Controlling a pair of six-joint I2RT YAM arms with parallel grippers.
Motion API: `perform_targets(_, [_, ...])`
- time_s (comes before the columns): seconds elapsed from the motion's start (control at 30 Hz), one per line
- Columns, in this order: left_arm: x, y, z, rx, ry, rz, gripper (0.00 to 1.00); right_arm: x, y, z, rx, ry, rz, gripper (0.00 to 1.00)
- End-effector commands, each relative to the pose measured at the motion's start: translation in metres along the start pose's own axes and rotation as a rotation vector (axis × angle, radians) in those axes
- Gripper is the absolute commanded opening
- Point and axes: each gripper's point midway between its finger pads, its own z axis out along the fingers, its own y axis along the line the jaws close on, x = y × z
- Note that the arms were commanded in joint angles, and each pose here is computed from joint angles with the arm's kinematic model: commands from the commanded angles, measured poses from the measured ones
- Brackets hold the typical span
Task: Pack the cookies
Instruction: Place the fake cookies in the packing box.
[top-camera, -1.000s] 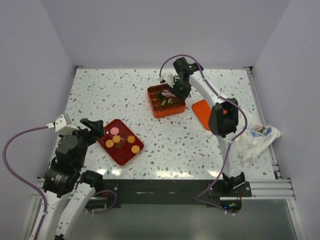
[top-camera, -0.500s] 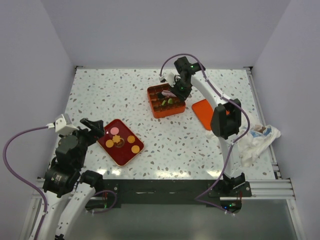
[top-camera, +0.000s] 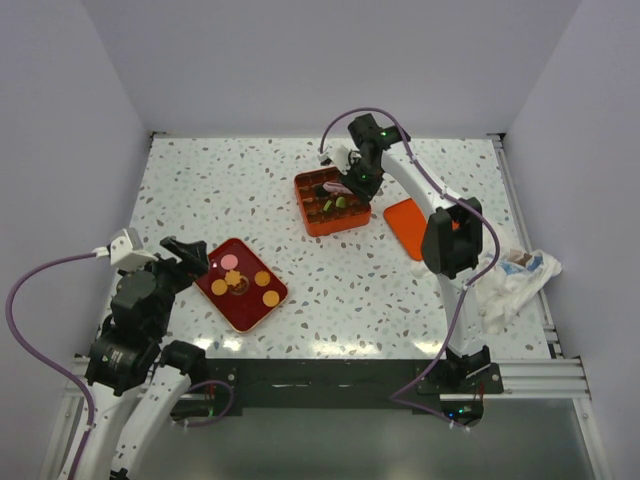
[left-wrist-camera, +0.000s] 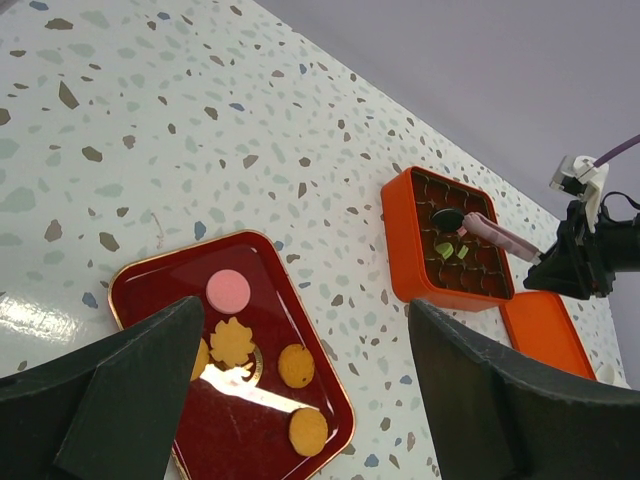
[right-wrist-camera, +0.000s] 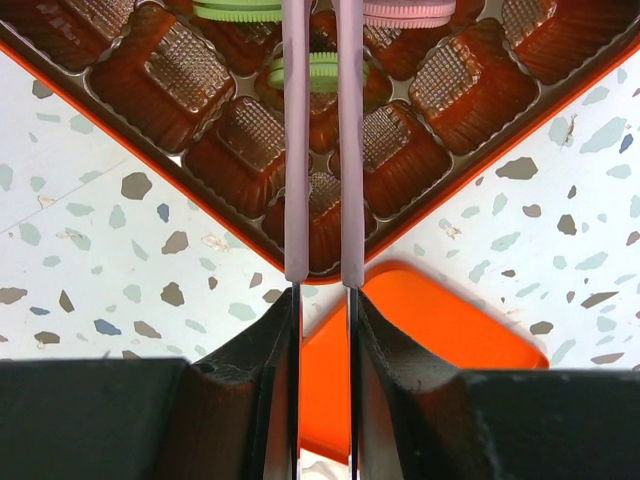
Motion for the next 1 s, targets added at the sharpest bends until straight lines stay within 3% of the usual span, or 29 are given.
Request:
perform_targets(0.0, [-0.008,-0.006,-0.004,0.027,-0.022,0.008,0.89,-0.022,-0.007,-0.032,0.037,-0.103,-0.021,0.27])
perform_targets(0.5, [-0.008,-0.007,-0.002,0.026,-0.019,0.003,0.89,-0.021,-0.018,-0.033,0.063,-0.103,-0.036,0.36])
perform_targets(0.97, [-0.008,-0.010,0.001,0.030,-0.014,0.005,0.88,-0.022,-0.015,-0.019,0.010,-0.086,-0.075,0.38])
